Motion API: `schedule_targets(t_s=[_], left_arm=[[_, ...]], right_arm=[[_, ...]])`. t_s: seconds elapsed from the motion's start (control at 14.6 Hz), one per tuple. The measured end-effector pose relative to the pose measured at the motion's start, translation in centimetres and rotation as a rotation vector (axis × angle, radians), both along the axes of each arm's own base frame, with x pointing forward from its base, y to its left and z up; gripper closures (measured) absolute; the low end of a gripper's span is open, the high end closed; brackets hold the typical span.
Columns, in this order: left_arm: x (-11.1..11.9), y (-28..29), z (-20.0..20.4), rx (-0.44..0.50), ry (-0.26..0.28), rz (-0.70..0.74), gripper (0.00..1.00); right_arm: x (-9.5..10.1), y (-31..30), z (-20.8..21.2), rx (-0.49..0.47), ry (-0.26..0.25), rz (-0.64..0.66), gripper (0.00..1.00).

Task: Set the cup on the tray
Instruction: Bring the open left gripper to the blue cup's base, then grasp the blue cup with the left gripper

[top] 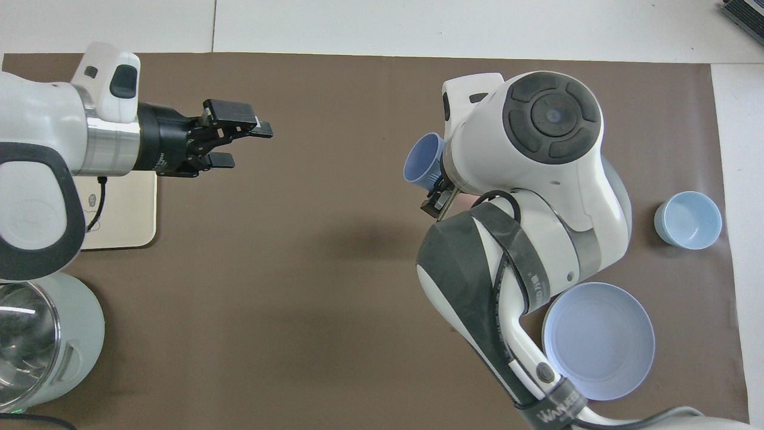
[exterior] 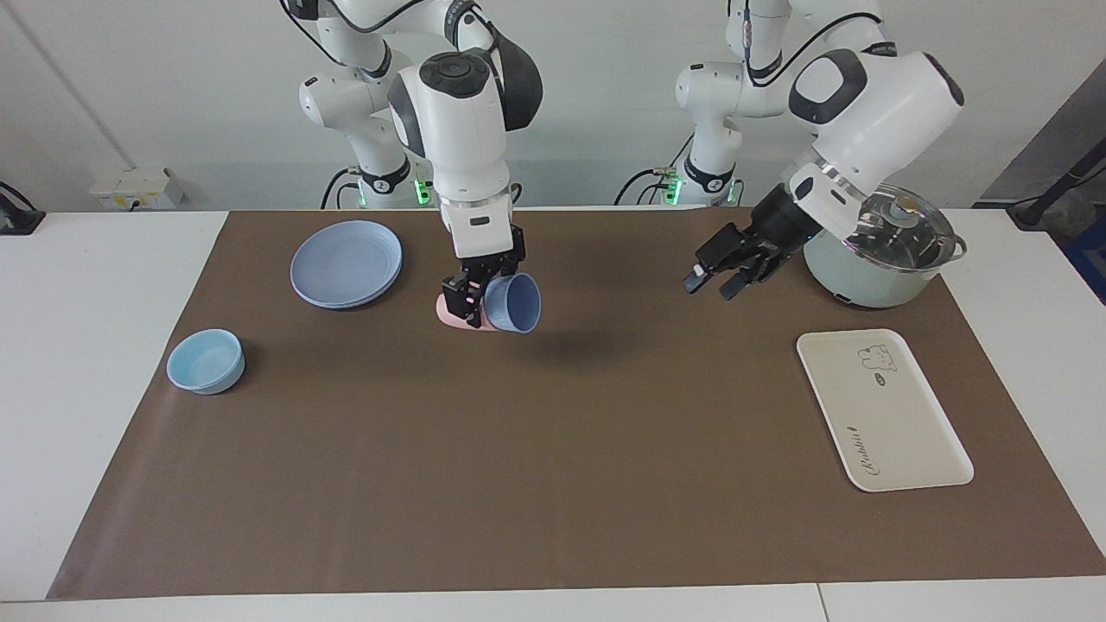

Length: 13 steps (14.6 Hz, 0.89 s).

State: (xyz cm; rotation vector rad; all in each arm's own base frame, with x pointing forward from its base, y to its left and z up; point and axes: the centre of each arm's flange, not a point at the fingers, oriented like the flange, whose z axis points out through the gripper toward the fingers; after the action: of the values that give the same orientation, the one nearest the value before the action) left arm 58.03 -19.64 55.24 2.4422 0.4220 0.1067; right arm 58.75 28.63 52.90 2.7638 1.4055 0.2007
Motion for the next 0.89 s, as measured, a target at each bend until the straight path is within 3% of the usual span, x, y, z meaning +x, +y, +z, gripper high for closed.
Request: schedule_targets(t_s=[0.41, 0.55, 0.62, 0.89], left_arm=[[-0.9, -9.4, -4.9, -0.148, -0.020, 0.117, 0.13], [-1.6, -11.4, -5.2, -0.161, -0.012, 0.122, 0.16], [-2.1, -12.2, -5.2, -0.164, -0.006, 0.115, 0.23], [-4.3, -15.8, -5.3, -0.167, 0.004, 0.073, 0.28]], right_arm=[[-0.4, 0.8, 0.4, -0.003, 0.002, 0.013, 0.12], [-0.4, 0.8, 0.4, -0.003, 0.003, 0.013, 0.12], [-0.4, 0.8, 0.3, -0.003, 0.003, 0.013, 0.12], [-0.4, 0.7, 0.3, -0.004, 0.003, 0.013, 0.12]])
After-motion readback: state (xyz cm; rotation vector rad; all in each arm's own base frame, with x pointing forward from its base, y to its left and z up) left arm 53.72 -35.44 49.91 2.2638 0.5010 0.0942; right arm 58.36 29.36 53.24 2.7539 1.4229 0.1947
